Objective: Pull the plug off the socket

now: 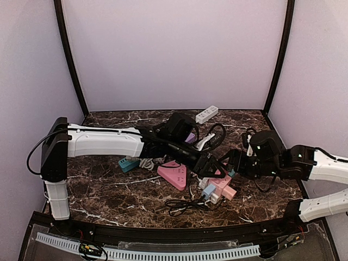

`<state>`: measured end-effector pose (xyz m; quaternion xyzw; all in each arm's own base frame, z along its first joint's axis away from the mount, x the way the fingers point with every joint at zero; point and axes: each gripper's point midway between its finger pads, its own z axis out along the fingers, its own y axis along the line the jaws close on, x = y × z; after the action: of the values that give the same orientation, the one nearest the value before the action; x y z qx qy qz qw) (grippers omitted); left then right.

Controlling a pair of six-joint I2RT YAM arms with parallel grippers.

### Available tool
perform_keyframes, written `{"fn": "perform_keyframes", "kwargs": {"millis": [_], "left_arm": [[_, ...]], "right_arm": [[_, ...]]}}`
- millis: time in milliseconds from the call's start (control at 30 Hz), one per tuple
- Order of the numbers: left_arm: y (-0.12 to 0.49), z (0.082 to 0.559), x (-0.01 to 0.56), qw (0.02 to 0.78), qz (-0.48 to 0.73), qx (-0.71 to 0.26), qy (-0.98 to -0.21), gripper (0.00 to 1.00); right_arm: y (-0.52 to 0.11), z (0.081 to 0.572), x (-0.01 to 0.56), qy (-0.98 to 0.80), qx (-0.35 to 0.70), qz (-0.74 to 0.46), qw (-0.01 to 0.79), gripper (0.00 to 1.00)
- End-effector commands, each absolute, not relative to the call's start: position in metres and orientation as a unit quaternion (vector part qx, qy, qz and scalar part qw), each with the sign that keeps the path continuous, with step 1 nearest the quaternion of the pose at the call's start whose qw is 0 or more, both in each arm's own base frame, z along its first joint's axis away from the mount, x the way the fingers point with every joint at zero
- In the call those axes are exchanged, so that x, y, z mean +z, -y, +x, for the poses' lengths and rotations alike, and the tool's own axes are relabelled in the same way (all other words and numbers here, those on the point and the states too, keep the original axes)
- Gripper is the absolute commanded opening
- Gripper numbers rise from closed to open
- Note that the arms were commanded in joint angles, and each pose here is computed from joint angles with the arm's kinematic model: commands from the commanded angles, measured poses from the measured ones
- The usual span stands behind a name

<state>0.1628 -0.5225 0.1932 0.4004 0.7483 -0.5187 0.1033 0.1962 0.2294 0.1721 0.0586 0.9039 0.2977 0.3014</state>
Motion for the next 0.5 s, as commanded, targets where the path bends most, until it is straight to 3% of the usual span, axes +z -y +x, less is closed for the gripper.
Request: {"fn": "perform_keyframes", "kwargs": {"millis": [0, 300, 467], "left_arm": [[0.521, 0.155, 0.229, 0.122, 0.412, -0.542, -0.722, 0.66], [0.523, 0.145, 0.229, 0.117, 0.424, -0.544, -0.715, 0.66], [0.524, 0.138, 0.232, 0.114, 0.436, -0.548, -0.705, 0.66]], "right_arm": [[-0.234, 0.195, 0.187, -0.895, 0.326, 0.069, 0.295, 0.83], [-0.235, 0.185, 0.185, -0.900, 0.338, 0.082, 0.262, 0.70], [-0.234, 0.181, 0.183, -0.903, 0.337, 0.089, 0.252, 0.68]]}}
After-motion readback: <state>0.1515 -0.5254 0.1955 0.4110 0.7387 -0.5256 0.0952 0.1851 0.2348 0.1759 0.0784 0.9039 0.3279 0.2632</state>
